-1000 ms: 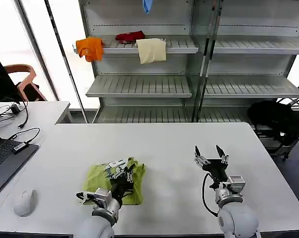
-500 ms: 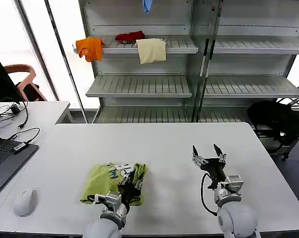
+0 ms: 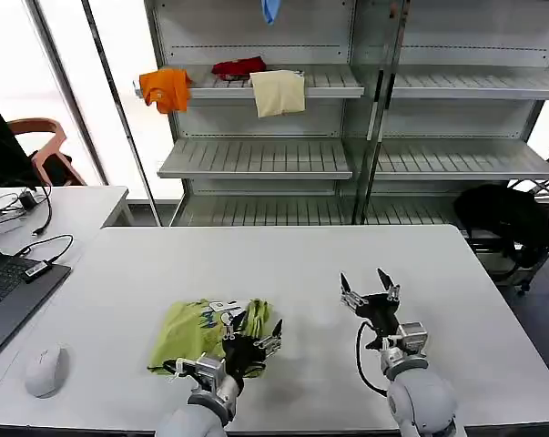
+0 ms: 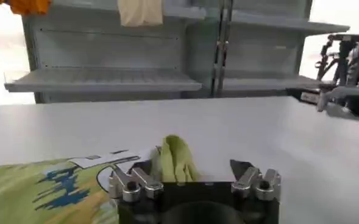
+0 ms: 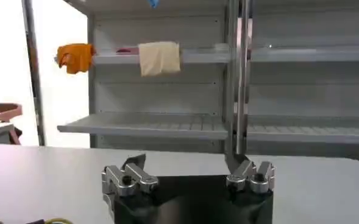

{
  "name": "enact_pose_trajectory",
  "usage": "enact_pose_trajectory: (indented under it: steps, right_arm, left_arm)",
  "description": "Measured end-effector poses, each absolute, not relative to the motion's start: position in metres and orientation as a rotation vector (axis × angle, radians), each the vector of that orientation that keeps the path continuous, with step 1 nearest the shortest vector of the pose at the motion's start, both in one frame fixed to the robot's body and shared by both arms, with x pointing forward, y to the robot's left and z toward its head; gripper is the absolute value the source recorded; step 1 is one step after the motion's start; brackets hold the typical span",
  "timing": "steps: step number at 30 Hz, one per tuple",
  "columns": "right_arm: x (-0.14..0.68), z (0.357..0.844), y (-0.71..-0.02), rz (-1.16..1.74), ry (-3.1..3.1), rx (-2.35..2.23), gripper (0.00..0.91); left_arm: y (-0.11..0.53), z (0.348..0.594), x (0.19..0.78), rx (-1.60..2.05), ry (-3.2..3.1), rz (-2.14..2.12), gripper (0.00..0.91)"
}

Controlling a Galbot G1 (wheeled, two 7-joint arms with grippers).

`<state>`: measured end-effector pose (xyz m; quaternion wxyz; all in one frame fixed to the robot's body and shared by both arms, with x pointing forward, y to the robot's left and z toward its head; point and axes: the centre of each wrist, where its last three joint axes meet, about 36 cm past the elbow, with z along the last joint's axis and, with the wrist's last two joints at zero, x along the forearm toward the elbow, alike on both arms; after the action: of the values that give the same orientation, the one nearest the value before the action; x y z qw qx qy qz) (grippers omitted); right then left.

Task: Fold and organize the clothes.

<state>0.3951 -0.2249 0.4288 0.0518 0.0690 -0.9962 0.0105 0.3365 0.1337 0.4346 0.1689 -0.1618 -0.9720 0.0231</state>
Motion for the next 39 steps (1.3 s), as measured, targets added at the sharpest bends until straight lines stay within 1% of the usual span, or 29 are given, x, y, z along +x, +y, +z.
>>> enact_pose_trajectory:
  steps: [6, 13, 18, 23, 30, 39]
  right_arm:
    - [0.394, 0.427, -0.226, 0.038, -3.024, 0.220, 0.907]
    - [0.393, 0.431, -0.222, 0.049, -3.029, 0.256, 0.907]
    - [0.393, 0.432, -0.221, 0.049, -3.029, 0.260, 0.907]
    - [0.391, 0.431, -0.220, 0.047, -3.027, 0.257, 0.907]
    - [0.390, 0.431, -0.221, 0.044, -3.026, 0.247, 0.907]
    - [0.392, 0.428, -0.219, 0.031, -3.020, 0.241, 0.907]
  left_arm:
    - [0.150, 0.447, 0.336, -0.453, -2.820, 0.093, 0.907]
    - [0.212, 0.456, 0.344, -0.327, -2.900, 0.065, 0.907]
    - [0.263, 0.451, 0.347, -0.174, -2.888, 0.051, 0.907]
    - [0.291, 0.446, 0.344, -0.082, -2.862, 0.059, 0.907]
    - [0.305, 0.440, 0.340, -0.029, -2.833, 0.076, 0.907]
    - [0.301, 0.428, 0.331, -0.012, -2.788, 0.114, 0.907]
